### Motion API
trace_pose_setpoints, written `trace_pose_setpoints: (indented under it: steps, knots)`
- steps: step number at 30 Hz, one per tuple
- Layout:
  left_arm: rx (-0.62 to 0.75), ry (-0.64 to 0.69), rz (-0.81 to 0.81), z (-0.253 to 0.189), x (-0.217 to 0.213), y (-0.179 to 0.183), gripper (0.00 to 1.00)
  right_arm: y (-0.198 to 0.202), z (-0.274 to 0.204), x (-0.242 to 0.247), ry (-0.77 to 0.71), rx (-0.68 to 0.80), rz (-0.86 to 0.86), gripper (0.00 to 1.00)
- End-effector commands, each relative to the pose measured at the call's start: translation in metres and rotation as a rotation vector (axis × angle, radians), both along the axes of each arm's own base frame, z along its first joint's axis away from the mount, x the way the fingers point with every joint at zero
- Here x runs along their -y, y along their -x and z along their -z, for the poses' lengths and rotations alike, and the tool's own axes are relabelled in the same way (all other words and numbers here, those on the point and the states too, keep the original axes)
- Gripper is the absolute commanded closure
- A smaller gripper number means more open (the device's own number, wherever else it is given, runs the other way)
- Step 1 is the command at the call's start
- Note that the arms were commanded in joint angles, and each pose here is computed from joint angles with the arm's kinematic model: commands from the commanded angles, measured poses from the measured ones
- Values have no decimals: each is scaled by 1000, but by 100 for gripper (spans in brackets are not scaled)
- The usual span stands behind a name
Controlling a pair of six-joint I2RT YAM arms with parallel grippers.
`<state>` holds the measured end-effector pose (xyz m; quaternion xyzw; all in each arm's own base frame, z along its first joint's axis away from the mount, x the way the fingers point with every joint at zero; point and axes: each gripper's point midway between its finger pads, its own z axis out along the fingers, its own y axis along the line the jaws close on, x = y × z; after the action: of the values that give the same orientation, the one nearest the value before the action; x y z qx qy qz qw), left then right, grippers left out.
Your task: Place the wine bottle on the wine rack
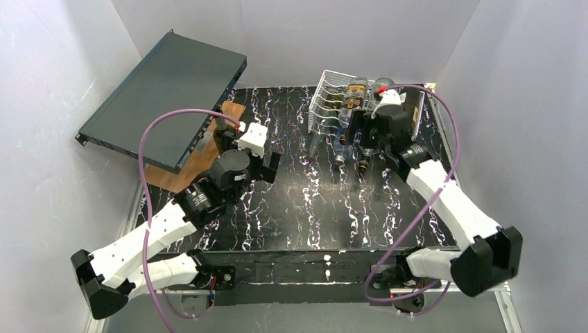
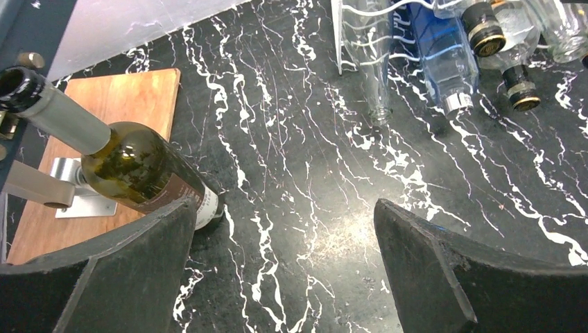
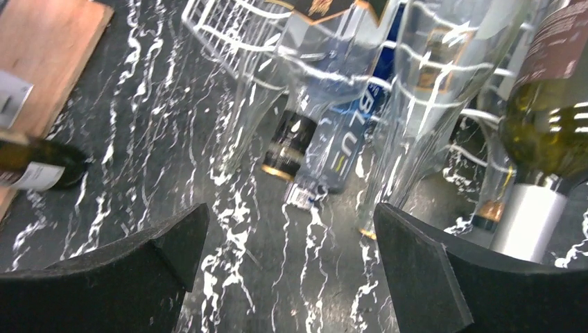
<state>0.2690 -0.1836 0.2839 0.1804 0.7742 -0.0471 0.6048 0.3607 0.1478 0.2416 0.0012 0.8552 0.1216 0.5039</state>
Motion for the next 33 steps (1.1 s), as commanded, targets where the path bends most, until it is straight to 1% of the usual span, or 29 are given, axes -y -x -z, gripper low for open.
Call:
trace_pose_setpoints:
  steps: [1,5,10,13,17,20,27,30,33]
  knots:
    - [-15,-7,-12,3,1,-3,1,19,-15,-14,-92,58,-103,2]
    - [-34,-40,-16,13,4,-7,1,27,-11,-7,-89,62,-80,2]
    - [-66,-101,-38,30,7,-15,1,31,-15,-2,-123,126,-58,1]
    - [-100,-127,-60,37,7,-19,1,33,-13,-11,-157,142,-103,2]
    - [-156,-145,-117,43,0,-33,1,36,-8,-25,-191,90,-163,2]
    - [-181,-121,-148,27,-6,-44,1,38,-4,-24,-171,64,-165,2]
    - [-196,-70,-241,-20,-26,-60,1,43,-8,-12,-139,100,-141,1]
    - [-173,-41,-264,-42,-31,-63,0,44,-11,-11,-139,111,-141,2]
    - [-141,-43,-316,-59,-40,-70,1,43,-13,-12,-140,112,-143,2]
